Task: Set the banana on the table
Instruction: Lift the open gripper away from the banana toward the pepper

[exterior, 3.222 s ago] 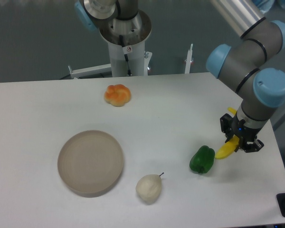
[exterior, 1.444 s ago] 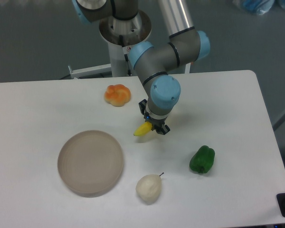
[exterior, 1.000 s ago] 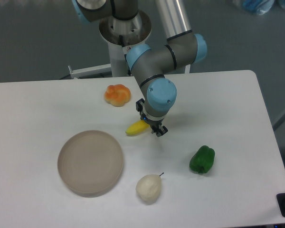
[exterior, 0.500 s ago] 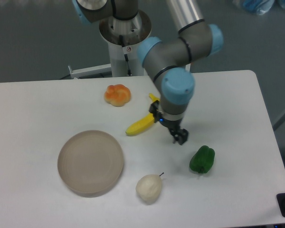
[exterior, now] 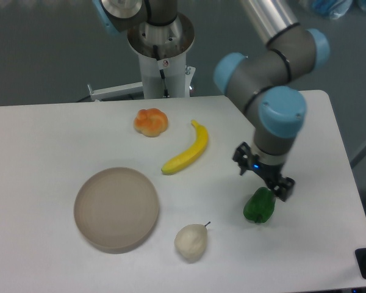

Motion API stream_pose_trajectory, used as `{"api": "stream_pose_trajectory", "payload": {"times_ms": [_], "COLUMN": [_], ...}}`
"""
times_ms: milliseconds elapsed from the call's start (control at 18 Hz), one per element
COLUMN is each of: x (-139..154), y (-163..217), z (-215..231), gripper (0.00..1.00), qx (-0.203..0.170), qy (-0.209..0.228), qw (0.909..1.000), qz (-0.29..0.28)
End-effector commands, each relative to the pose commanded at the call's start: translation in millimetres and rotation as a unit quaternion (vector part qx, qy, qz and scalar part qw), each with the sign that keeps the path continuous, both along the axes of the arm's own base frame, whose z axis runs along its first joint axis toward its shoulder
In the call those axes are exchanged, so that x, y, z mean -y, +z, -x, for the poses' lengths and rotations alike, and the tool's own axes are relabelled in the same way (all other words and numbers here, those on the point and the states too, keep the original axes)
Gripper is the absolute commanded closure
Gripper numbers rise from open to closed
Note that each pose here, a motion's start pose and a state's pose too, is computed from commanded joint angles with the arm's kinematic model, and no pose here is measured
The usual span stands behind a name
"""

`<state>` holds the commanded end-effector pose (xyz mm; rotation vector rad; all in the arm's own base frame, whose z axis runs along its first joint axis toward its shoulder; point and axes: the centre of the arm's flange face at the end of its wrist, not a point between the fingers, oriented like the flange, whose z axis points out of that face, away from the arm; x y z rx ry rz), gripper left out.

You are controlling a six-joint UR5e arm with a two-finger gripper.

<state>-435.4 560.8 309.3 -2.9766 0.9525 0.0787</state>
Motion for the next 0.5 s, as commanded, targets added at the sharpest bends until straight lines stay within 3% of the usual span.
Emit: {"api": "stream_pose_trajectory", "payload": {"times_ms": [500], "x": [-2.8], "y": [-4.8], "z": [10.5], "gripper": [0.0], "qx": [0.008], "qy": [-0.007], "qw": [0.9999], "qz": [0.01]}}
